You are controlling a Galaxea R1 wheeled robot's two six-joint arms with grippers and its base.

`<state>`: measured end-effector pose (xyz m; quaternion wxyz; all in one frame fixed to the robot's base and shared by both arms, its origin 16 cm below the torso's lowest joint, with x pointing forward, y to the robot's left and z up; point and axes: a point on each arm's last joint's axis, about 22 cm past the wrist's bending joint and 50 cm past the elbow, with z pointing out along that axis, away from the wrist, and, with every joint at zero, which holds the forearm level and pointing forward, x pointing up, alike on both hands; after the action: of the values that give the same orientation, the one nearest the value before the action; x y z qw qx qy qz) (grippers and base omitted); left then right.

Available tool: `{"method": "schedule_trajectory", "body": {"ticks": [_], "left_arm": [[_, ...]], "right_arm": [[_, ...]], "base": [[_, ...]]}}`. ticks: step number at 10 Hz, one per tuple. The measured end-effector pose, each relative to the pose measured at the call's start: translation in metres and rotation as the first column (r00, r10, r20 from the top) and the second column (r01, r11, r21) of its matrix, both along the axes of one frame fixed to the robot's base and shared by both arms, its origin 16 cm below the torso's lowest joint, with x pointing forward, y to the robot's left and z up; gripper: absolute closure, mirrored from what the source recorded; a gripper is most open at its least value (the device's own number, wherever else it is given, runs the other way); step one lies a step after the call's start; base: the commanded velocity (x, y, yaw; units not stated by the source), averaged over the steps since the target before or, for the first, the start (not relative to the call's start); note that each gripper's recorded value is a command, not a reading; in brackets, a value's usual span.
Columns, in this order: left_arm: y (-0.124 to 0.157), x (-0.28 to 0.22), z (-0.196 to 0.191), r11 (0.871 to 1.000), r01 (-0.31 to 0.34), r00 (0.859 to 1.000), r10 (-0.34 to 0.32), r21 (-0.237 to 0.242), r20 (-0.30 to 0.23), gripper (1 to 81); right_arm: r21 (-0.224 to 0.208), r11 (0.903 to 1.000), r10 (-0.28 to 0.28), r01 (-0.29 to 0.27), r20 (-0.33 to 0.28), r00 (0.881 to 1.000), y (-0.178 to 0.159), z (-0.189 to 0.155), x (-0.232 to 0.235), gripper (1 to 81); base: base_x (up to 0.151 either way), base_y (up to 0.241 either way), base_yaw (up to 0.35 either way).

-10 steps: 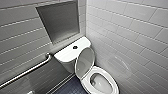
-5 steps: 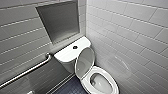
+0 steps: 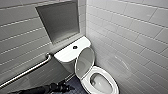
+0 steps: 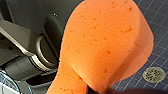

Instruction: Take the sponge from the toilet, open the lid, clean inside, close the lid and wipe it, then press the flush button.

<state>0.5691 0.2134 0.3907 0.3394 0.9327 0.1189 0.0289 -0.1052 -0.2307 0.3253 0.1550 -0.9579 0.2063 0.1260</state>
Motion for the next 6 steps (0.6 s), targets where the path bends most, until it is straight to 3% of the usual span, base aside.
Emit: {"method": "schedule_trajectory", "body": {"ticks": [3, 5, 6], "left_arm": [[0.003, 0.065, 0.020, 0.987, -0.160, 0.987, 0.161, -0.031, 0.022, 1.0], [0.025, 0.092, 0.024, 0.956, -0.291, 0.955, 0.292, -0.024, 0.053, 1.0], [0.029, 0.106, 0.030, 0.947, -0.321, 0.944, 0.323, -0.029, 0.070, 1.0]], "right_arm": [[-0.002, 1.0000, -0.003, 0.003, 0.001, 1.000, -0.002, 0.000, 0.001, 81.1], [-0.011, 0.9999, -0.010, 0.010, 0.020, 1.000, -0.006, -0.001, 0.005, 81.1], [-0.014, 0.9998, -0.011, 0.011, 0.027, 1.000, -0.008, -0.001, 0.007, 81.1]], "base": [[0.000, 0.000, 0.000], [0.000, 0.000, 0.000], [0.000, 0.000, 0.000]]}}
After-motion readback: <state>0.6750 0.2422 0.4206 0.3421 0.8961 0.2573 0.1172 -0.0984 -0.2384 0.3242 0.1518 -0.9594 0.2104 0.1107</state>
